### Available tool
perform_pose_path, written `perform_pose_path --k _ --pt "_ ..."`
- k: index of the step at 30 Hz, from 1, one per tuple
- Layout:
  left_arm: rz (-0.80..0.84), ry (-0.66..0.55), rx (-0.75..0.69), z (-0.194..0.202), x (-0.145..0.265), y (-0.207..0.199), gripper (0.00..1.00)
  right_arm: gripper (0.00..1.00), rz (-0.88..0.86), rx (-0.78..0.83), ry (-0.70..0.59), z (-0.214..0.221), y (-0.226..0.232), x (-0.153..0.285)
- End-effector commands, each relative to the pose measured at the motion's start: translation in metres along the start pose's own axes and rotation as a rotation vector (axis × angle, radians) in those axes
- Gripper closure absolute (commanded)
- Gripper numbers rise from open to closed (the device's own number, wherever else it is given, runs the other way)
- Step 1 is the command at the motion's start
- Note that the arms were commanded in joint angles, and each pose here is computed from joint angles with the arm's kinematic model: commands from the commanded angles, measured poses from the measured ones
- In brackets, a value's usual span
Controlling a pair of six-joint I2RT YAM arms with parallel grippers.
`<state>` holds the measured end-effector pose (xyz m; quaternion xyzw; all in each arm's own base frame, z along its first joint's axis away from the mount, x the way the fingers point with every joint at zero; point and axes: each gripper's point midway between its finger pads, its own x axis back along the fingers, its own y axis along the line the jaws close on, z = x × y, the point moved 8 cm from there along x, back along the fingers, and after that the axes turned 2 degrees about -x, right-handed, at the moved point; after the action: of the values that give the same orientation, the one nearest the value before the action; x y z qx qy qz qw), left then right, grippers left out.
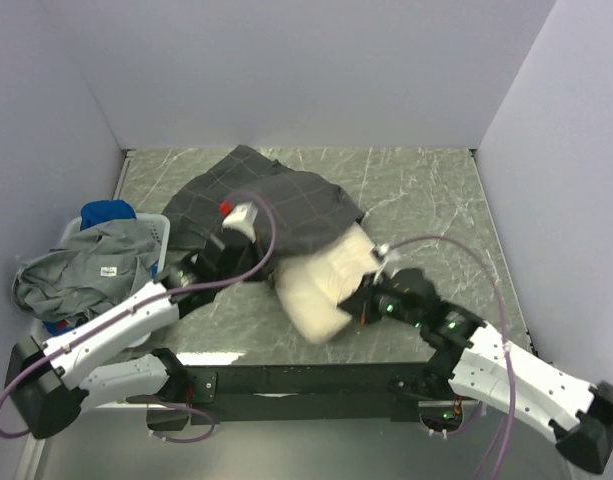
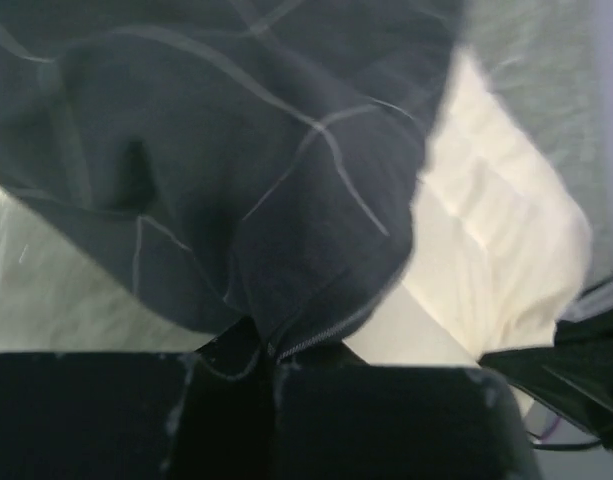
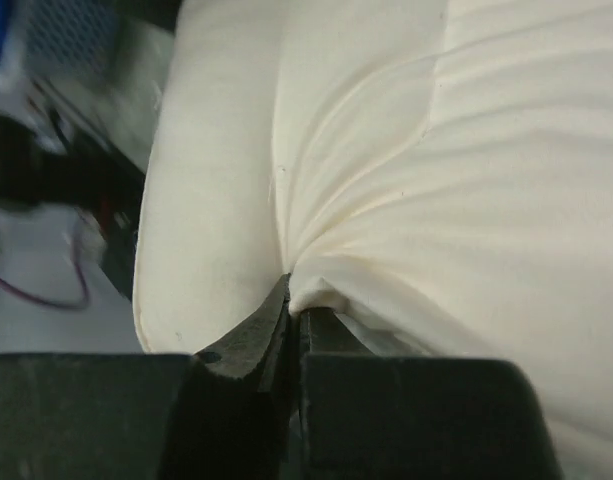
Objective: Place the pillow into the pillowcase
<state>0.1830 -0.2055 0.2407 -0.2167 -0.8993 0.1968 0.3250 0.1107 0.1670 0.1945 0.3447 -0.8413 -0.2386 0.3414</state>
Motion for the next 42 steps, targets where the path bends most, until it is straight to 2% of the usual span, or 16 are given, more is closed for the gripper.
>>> perform_pose_path --k 1,4,5,7,8,11,13,15,20,22,24,27,28,30,37,42 --pt "-0.081 -0.075 0.257 0.035 0.002 0.033 0.99 1.0 -0.069 0.078 -0.006 0.024 0.014 -0.017" --pt "-0.161 -0.049 0.299 0.06 0.002 0.057 0.99 0.83 0.012 0.113 0.026 0.035 0.011 -0.024" --pt "-0.184 -0.05 0.309 0.064 0.002 0.061 0.99 0.69 0.089 0.125 0.019 0.034 0.004 -0.024" --pt "-0.199 -0.048 0.319 0.071 0.003 0.068 0.99 0.53 0.13 0.126 -0.049 0.019 0.007 -0.016" --pt "-0.2 -0.05 0.314 0.072 0.003 0.069 0.99 0.39 0.153 0.141 -0.06 0.016 0.006 -0.011" --pt "-0.199 -0.038 0.296 0.075 0.004 0.071 0.98 0.24 0.165 0.167 -0.195 -0.011 0.015 0.014" --pt "-0.178 -0.029 0.277 0.075 0.006 0.07 0.97 0.19 0.239 0.153 -0.291 -0.033 0.018 0.026" --pt "-0.138 -0.023 0.245 0.074 0.01 0.065 0.94 0.17 0.338 0.157 -0.324 -0.047 0.009 0.028" --pt "-0.136 0.01 0.162 0.073 0.018 0.062 0.85 0.14 0.315 0.114 -0.345 -0.086 0.009 0.013" --pt "-0.116 0.026 0.134 0.073 0.022 0.057 0.73 0.14 0.386 0.087 -0.385 -0.112 -0.007 0.006" --pt "-0.114 0.035 0.099 0.072 0.027 0.053 0.54 0.14 0.365 0.075 -0.31 -0.127 -0.019 -0.02" --pt "-0.103 0.042 0.058 0.068 0.04 0.041 0.43 0.14 0.316 0.046 -0.268 -0.161 -0.037 -0.051" --pt "-0.074 0.052 0.036 0.069 0.045 0.034 0.34 0.14 0.287 0.033 -0.276 -0.179 -0.034 -0.057" --pt "-0.063 0.048 0.022 0.061 0.057 0.025 0.26 0.14 0.235 -0.028 -0.191 -0.189 -0.056 -0.084" --pt "0.075 0.077 -0.18 0.051 0.067 -0.027 0.11 0.14 0.224 -0.131 -0.085 -0.221 -0.102 -0.155" --pt "0.035 0.093 -0.406 0.052 0.023 -0.082 0.03 0.14 0.219 -0.233 -0.031 -0.21 -0.135 -0.194"
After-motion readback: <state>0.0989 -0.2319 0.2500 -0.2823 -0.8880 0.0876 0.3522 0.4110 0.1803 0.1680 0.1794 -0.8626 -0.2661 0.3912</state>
